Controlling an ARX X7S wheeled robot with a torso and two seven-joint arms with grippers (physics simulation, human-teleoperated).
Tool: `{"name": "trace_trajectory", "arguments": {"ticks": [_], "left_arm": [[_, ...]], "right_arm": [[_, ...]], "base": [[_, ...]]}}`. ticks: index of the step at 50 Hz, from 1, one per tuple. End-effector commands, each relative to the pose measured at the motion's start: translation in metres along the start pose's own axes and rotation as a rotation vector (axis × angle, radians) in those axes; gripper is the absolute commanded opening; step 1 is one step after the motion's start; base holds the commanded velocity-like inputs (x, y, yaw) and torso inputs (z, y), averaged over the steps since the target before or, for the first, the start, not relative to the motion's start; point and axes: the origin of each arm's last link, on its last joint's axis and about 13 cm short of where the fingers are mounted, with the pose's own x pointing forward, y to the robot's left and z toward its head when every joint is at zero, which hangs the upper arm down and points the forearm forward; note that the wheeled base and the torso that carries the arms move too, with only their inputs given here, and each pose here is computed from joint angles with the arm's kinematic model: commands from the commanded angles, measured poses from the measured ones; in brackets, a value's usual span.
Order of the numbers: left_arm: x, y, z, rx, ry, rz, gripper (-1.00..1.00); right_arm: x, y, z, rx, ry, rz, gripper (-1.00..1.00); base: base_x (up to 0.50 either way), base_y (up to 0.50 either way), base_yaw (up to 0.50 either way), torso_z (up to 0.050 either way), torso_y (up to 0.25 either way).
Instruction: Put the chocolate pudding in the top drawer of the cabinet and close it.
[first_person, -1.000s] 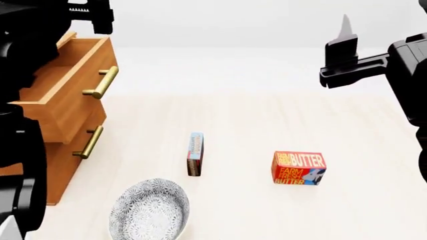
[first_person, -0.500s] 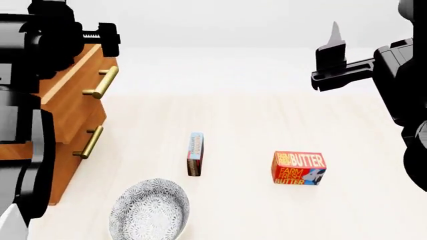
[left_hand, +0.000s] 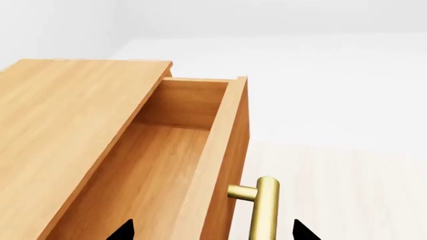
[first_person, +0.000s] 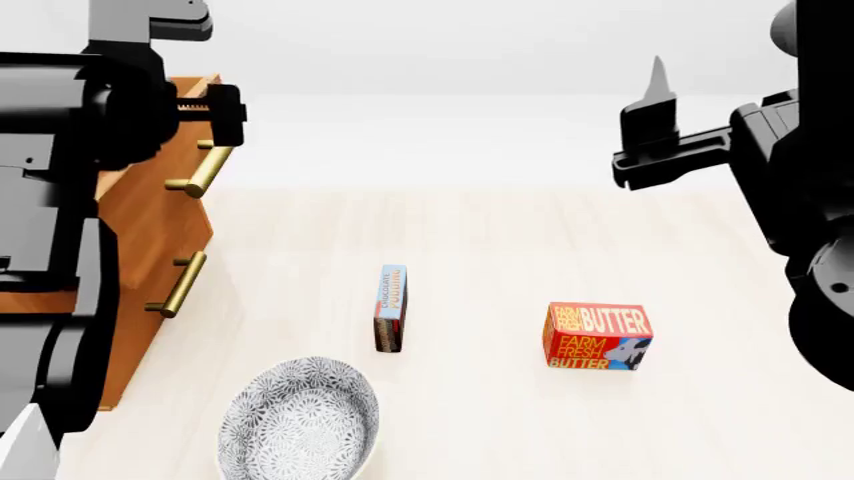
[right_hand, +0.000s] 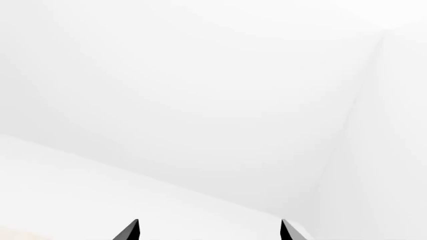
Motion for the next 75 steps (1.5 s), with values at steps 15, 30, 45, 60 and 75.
{"name": "trace_trajectory", "arguments": {"ticks": [15, 30, 45, 60, 75], "left_arm": [[0.016, -0.004, -0.023, 0.007, 0.059, -0.013, 1.0], [0.021, -0.012, -0.038, -0.006, 0.075, -0.089, 1.0], [0.015, -0.024, -0.047, -0.005, 0.079, -0.186, 1.0], [0.01, -0.039, -0.06, 0.01, 0.089, -0.277, 1.0], [0.001, -0.049, -0.068, 0.007, 0.086, -0.371, 1.0]], "right_arm": [[0.004, 0.004, -0.005, -0.003, 0.013, 0.011, 1.0], [0.008, 0.007, -0.007, -0.004, 0.022, 0.014, 1.0], [0.013, 0.011, -0.006, -0.012, 0.024, 0.024, 1.0], [0.015, 0.014, -0.008, -0.016, 0.03, 0.029, 1.0], [0.014, 0.016, -0.007, -0.019, 0.028, 0.033, 1.0]], "base": [[0.0, 0.0, 0.0, 0.0, 0.0], [0.0, 0.0, 0.0, 0.0, 0.0], [0.0, 0.0, 0.0, 0.0, 0.0], [0.0, 0.0, 0.0, 0.0, 0.0], [0.0, 0.0, 0.0, 0.0, 0.0]]}}
